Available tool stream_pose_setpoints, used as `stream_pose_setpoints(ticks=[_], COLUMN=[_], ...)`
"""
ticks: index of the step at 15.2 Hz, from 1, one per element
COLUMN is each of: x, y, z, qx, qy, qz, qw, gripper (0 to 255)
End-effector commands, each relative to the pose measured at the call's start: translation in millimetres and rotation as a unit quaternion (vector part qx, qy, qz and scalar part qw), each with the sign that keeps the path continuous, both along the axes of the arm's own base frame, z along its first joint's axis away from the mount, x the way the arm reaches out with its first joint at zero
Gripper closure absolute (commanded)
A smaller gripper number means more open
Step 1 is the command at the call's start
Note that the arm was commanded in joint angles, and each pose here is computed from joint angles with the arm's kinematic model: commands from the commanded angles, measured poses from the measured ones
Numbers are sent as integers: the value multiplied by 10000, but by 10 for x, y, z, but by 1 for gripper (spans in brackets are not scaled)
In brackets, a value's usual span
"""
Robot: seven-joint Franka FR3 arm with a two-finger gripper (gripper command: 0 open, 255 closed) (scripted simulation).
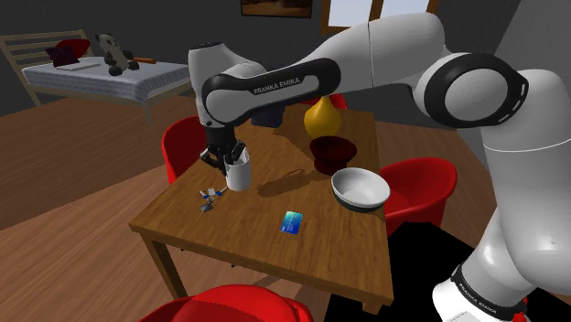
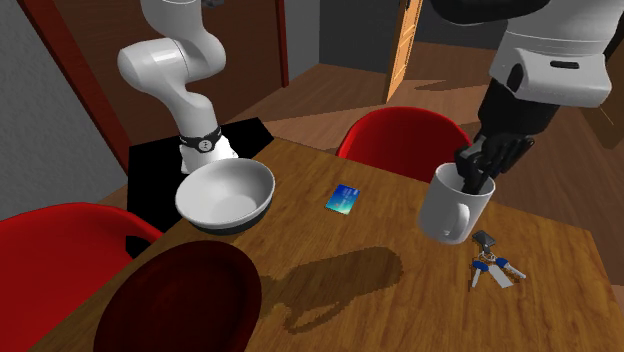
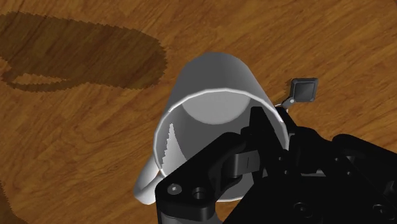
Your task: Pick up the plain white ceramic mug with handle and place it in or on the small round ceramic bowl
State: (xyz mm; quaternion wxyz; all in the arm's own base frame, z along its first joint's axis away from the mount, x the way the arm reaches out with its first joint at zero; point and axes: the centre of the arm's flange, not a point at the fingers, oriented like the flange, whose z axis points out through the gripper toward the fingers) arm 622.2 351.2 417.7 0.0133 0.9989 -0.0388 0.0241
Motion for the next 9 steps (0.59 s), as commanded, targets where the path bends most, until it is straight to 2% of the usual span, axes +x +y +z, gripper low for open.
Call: stream_pose_setpoints(ticks=[1,9], x=[-7,-7], y=[-13,-13], z=[105,527], qx=[-1,-1], qy=[1,1], qz=[1,1], qw=[10000,10000], gripper=[255,255])
